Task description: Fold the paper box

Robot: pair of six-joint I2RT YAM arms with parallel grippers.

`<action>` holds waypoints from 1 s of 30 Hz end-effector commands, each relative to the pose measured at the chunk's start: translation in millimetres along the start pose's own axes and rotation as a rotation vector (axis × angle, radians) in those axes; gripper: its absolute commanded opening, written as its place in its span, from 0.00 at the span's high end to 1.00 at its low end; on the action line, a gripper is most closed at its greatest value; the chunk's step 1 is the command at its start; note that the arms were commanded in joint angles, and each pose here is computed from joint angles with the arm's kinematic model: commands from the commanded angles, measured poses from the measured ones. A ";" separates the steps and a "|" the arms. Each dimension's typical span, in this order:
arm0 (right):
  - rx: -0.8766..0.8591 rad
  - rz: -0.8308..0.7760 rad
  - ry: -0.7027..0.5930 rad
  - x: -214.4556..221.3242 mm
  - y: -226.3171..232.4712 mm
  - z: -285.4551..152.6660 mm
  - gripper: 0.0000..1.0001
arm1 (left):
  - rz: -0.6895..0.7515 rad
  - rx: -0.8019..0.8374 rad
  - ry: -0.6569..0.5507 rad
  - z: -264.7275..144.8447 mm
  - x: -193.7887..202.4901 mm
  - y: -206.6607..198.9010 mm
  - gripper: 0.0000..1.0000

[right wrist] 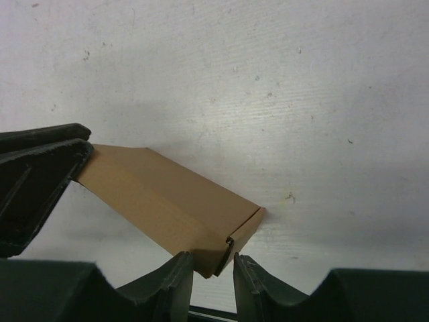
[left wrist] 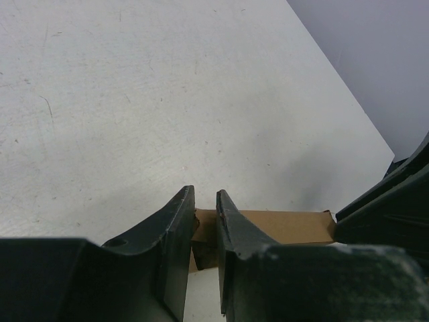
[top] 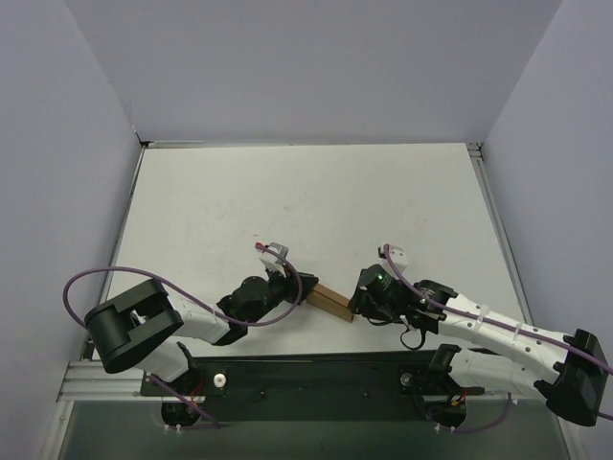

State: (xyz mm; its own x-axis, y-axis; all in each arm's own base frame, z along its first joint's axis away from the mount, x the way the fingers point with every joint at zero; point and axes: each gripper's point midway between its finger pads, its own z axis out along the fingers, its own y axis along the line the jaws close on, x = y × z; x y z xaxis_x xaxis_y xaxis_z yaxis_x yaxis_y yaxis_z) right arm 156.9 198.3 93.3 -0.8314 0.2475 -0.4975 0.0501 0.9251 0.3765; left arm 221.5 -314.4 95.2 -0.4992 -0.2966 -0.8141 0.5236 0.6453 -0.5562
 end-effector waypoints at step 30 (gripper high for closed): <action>0.018 -0.106 -0.053 17.6 -8.2 -0.1 0.58 | 0.169 -0.056 0.139 -41.9 -5.7 -20.9 0.29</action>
State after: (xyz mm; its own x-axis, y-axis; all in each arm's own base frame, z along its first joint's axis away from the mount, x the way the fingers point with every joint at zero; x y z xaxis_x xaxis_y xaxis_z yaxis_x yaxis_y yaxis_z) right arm 137.3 207.8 75.1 -0.8327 0.1775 -0.5245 -0.0209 0.9365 0.3502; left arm 200.1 -296.3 98.6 -0.4841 -0.2143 -0.8484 0.5054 0.7230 -0.4710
